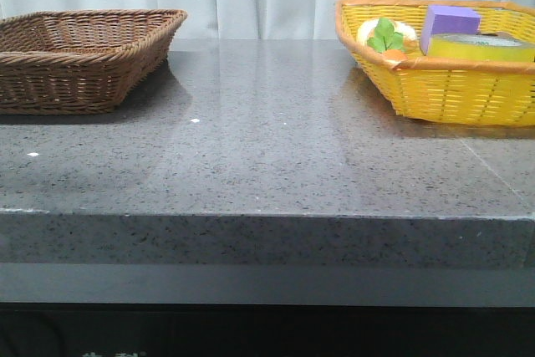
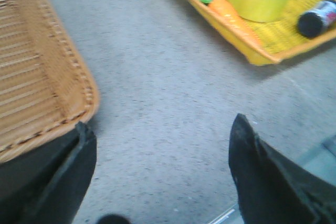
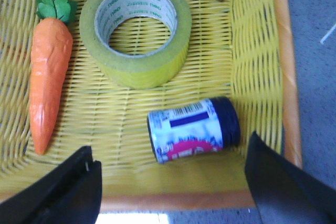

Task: Transfer tape with both arms
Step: 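Move the right gripper down over the yellow tape roll in the yellow basket, then close the right gripper on the rim of the tape roll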

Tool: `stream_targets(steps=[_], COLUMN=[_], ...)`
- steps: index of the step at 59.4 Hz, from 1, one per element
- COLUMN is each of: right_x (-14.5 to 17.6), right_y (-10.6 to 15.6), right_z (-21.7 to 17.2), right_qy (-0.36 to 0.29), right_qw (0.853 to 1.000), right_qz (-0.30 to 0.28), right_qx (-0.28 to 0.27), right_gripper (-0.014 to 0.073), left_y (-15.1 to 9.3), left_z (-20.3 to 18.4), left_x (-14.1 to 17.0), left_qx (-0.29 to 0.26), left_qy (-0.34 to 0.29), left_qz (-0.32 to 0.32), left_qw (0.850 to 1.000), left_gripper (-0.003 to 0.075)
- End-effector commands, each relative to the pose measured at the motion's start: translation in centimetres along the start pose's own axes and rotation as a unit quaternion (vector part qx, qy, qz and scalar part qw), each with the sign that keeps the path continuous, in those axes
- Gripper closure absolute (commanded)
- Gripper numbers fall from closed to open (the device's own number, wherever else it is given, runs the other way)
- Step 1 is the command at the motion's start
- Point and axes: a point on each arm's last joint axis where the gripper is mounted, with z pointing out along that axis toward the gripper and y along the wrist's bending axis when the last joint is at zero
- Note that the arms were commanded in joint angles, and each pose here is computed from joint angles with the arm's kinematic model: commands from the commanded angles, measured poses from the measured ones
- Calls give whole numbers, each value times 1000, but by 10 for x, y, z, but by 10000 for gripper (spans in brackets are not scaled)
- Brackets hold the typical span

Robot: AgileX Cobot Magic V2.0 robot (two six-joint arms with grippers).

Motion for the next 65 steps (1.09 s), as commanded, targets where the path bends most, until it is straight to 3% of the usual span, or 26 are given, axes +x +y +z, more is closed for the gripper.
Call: stream_targets(steps=[1, 36, 58, 65], right_x=[-25, -97, -97, -94], right_y=[0, -3, -8, -9], right_z=[-2, 96, 153, 162], right_qy=[-32, 53, 105, 118], right_qw=[999, 999, 994, 993], right_qz=[2, -1, 0, -7], right_qx=[-2, 3, 6, 5], right_gripper=[14, 14, 16, 107], left_y=[-9, -12, -12, -12], left_z=[-7, -7, -7, -7], left_x=[-16, -16, -16, -16], left_qx=[20, 27, 27, 27], left_qy=[-56, -53, -53, -53], left_qz=[8, 12, 12, 12], left_qw=[998, 998, 998, 998], left_gripper=[197, 197, 197, 197])
